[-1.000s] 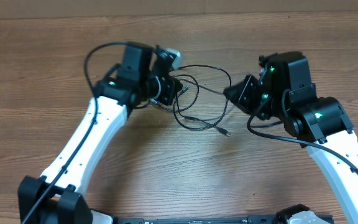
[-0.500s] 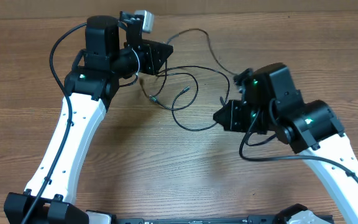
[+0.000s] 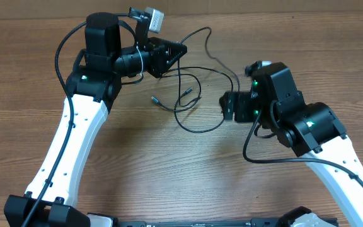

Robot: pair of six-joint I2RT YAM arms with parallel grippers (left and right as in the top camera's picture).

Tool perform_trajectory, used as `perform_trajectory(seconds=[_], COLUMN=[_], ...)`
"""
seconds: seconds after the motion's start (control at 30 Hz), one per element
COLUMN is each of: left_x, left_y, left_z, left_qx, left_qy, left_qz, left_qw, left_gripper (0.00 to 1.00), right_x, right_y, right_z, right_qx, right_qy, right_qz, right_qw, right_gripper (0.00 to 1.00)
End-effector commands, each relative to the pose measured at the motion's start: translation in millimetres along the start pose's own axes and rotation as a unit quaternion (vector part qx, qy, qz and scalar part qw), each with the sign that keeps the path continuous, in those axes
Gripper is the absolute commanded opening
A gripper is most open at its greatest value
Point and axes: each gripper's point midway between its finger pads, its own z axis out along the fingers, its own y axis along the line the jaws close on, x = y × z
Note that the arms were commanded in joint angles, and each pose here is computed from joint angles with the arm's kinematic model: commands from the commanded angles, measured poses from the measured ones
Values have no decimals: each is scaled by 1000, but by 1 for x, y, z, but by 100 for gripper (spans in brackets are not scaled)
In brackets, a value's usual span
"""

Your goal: Untangle cables

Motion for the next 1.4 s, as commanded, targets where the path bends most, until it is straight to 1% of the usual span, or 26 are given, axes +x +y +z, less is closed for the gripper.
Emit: perform_trajectory(seconds=[0.0,0.07,0.17,0.3,0.37,0.47,0.63,0.67,0.7,0.77,0.8,0.83,0.87,0.97,1.07,1.17,1.27,1.3,1.37], left_x=[-17,-20,-28,-40,-43,-43,-38,-38,-39,-42,-44,-46,-47,-44,-37,-35,-31,-31,-31], left_y=[-31,-39,-54,-78,-89,-100,-121,-125,-128,-127,-122,-110,-103,-70,-50,-41,-32,-34,-39], left_z=[-14,-18,-28,-43,-51,-59,-76,-79,-84,-92,-96,-100,-101,-104,-100,-93,-85,-82,-77], left_qx=[36,41,46,53,55,56,61,61,59,42,25,-5,-19,-83,-109,-109,-101,-87,-58], left_qy=[-18,-23,-34,-54,-62,-66,-68,-70,-74,-84,-90,-97,-99,-95,-82,-73,-63,-59,-54], left_qz=[41,48,66,94,105,110,116,118,124,132,127,115,109,69,42,31,-1,-6,-11], left_qw=[998,998,996,993,991,990,989,989,988,987,987,989,989,990,990,991,993,994,997], left_gripper=[4,4,4,4,4,4,4,4,4,4,4,4,4,4,4,4,4,4,4], right_x=[-11,-19,-30,-42,-54,-76,-111,-113,-115,-114,-111,-107,-105,-92,-74,-52,-31,-27,-22], right_y=[-28,-24,-20,-14,-9,-2,3,3,1,0,2,6,10,33,53,76,100,106,112], right_z=[19,32,55,89,104,119,141,145,149,152,152,148,144,117,79,37,-6,-15,-22], right_qx=[85,81,80,75,68,67,72,75,77,79,73,56,44,-32,-115,-213,-313,-336,-359], right_qy=[-31,-41,-49,-62,-83,-125,-194,-200,-202,-199,-193,-184,-181,-154,-123,-99,-92,-92,-87], right_qz=[-28,-32,-49,-48,-54,-85,-144,-154,-162,-169,-168,-163,-158,-153,-165,-205,-248,-256,-260], right_qw=[996,995,994,994,993,986,968,965,963,962,964,968,970,976,972,950,912,902,892], right_gripper=[95,99,98,98,100,100,99,90,70,21,5,4,4,4,4,4,4,4,4])
